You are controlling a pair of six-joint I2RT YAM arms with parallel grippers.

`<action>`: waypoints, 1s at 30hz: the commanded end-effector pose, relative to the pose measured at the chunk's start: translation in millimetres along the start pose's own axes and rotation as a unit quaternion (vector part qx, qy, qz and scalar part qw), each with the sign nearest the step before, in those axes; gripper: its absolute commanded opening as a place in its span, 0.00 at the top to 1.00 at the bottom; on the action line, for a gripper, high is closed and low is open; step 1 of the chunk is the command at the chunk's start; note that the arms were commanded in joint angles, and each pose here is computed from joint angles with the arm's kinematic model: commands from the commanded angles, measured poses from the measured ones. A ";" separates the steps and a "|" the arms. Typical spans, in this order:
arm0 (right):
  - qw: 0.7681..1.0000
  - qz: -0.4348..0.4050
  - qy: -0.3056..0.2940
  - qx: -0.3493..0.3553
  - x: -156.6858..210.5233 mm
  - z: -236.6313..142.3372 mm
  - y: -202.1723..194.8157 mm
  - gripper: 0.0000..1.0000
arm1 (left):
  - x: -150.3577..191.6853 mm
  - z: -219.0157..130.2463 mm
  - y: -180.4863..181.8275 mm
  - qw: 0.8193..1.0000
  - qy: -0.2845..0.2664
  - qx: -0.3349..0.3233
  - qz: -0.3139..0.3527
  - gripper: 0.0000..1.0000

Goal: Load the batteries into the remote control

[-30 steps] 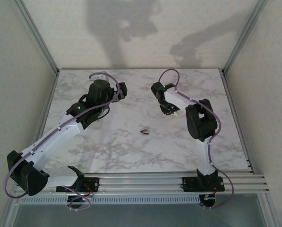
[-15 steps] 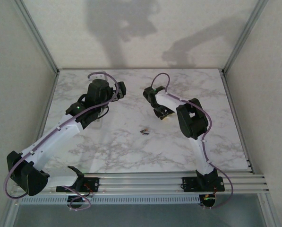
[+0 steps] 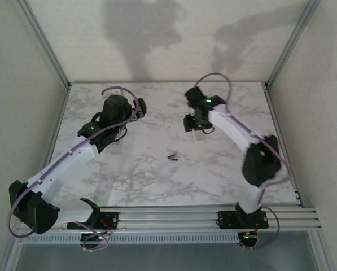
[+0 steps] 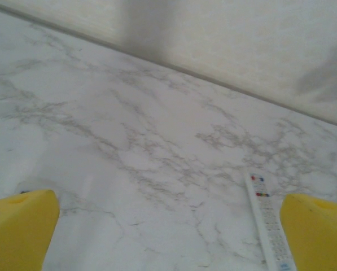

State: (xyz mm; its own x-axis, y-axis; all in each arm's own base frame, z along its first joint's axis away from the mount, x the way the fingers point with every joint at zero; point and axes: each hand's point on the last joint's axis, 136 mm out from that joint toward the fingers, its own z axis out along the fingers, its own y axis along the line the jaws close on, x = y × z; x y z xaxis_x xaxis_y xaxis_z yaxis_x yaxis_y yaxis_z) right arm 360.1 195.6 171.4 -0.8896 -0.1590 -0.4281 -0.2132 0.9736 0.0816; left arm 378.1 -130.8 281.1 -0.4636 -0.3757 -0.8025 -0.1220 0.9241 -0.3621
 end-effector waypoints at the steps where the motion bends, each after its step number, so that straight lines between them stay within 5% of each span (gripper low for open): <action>1: 0.984 0.090 -0.108 -0.106 -6.8 -53.1 -7.7 0.32 | 29.8 22.8 24.9 0.998 0.064 -0.029 0.009 0.00; 5: 0.955 0.129 -0.193 -0.185 8.1 -96.6 -23.0 0.12 | 79.0 63.0 55.3 0.981 0.177 -0.066 0.049 0.04; 11: 0.944 0.132 -0.191 -0.233 31.8 -116.0 -17.3 0.09 | 132.6 111.9 112.4 0.947 0.279 -0.139 0.080 0.05; 16: 0.945 0.137 -0.181 -0.234 39.9 -109.2 -17.7 0.09 | 144.1 122.7 142.2 0.930 0.293 -0.197 0.104 0.05; 30: 0.940 0.157 -0.173 -0.250 41.5 -105.1 -14.2 0.08 | 164.3 123.4 185.4 0.914 0.318 -0.226 0.108 0.04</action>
State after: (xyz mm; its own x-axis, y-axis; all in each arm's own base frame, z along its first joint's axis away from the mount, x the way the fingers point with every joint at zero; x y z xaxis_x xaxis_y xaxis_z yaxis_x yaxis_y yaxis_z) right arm 287.2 158.2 241.4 -0.7829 0.2546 -0.5676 -0.1935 0.7674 0.6112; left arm 384.9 -36.9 32.0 -0.9052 -0.2259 -0.3599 -0.2698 0.9599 0.0761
